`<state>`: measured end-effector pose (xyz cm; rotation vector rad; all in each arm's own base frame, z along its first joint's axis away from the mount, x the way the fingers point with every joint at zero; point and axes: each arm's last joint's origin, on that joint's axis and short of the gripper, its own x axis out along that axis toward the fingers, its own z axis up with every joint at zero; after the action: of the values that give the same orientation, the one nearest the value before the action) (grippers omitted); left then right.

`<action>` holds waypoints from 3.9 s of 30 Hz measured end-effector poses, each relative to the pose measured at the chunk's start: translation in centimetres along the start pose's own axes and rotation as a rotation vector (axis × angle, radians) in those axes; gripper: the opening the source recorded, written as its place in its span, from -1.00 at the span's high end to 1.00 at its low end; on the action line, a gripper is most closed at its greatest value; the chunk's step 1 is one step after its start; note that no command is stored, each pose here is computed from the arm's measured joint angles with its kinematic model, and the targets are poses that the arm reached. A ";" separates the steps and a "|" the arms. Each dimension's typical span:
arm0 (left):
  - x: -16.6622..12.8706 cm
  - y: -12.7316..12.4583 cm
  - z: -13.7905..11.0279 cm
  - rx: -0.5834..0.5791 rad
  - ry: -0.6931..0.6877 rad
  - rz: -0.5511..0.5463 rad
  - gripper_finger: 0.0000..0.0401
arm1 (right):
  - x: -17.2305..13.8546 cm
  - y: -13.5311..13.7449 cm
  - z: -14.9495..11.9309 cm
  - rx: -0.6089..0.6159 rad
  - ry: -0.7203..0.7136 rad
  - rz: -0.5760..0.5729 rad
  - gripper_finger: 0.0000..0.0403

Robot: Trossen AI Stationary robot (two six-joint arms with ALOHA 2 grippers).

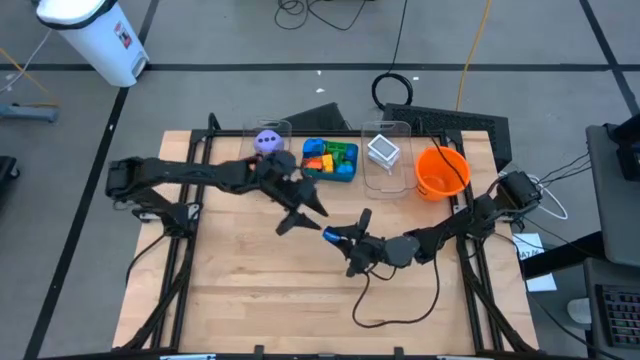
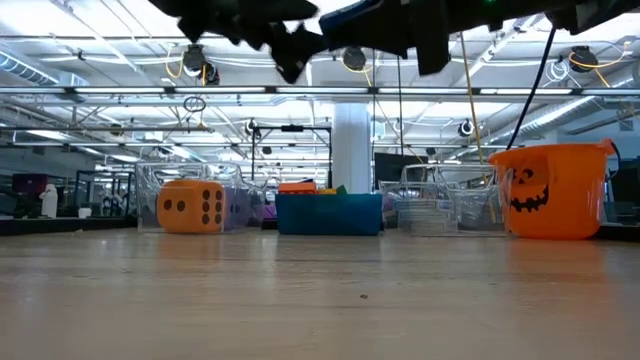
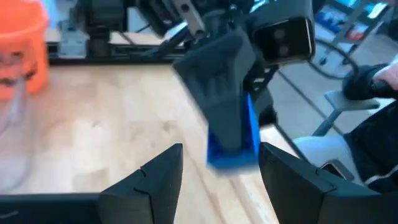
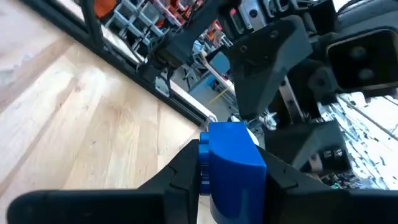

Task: Pick & Place Toys
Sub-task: Put the blue game piece into the blue bin, then return to Home Position

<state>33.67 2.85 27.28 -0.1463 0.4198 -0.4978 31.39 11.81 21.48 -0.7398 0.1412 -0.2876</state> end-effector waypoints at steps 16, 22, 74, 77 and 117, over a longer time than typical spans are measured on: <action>-9.5 -7.8 3.1 0.172 -0.021 0.241 -0.07 | 2.5 -11.9 -5.2 0.362 0.278 -0.022 0.59; -9.2 -9.9 2.8 0.210 0.006 0.288 -0.07 | 4.5 -17.2 -10.0 0.538 0.449 0.036 0.59; -11.4 -15.3 -0.4 0.254 0.114 0.347 -0.07 | 5.1 -22.9 -10.8 0.606 0.440 0.029 -0.19; -13.2 -15.5 -2.3 0.226 0.058 0.448 -0.07 | 2.4 -22.4 -9.9 0.630 0.310 -0.012 -0.15; -14.9 -12.8 -15.7 0.297 -0.421 0.582 -0.07 | -15.1 -13.0 -15.0 0.769 -0.069 0.029 0.02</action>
<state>9.59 -1.47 21.34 0.1580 -0.0369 0.0541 10.90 -2.29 19.71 0.0159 -0.0292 -0.2618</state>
